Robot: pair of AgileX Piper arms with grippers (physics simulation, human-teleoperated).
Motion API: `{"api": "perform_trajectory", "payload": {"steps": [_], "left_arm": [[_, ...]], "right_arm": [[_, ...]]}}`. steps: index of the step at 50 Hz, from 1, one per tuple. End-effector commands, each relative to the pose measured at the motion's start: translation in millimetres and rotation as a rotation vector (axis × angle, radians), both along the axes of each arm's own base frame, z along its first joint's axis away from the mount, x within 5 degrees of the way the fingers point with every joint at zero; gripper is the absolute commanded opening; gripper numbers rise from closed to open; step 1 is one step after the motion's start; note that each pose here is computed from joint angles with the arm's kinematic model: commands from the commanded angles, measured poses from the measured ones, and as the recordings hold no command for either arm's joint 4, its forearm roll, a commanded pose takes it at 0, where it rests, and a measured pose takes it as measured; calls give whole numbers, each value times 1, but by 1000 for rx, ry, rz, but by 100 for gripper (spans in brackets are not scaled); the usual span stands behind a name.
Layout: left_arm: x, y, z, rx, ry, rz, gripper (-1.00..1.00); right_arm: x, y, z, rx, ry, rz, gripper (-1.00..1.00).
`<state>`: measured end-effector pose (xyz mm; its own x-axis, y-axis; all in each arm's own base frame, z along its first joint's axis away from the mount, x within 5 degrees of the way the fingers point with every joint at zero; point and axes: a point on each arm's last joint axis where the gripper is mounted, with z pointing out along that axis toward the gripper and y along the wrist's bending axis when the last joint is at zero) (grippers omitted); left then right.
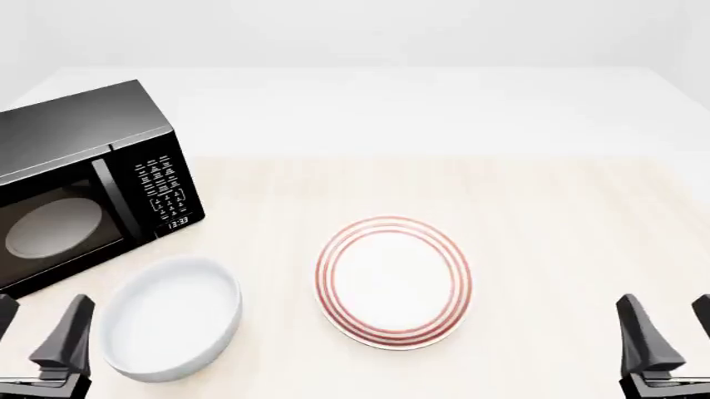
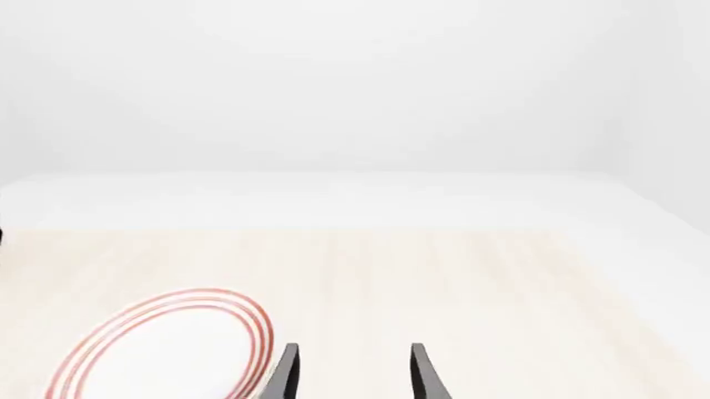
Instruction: Put the white bowl to the right of the plate.
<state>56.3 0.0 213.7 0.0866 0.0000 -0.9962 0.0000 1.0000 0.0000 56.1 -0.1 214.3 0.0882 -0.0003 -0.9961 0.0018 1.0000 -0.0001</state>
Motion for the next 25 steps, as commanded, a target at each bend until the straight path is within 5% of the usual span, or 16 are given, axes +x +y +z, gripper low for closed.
{"api": "perform_trajectory", "payload": {"steps": [1,9,16,25], "left_arm": [[0,0,1,0,1,0,100],[0,0,1,0,1,0,100],[0,0,1,0,1,0,100],[0,0,1,0,1,0,100]], "right_arm": [[0,0,1,6,-5,7,100],[6,1,4,-2,22,17,100],[30,3,32,-8,68,40,100],[78,22,70,-32,123,165,100]]}}
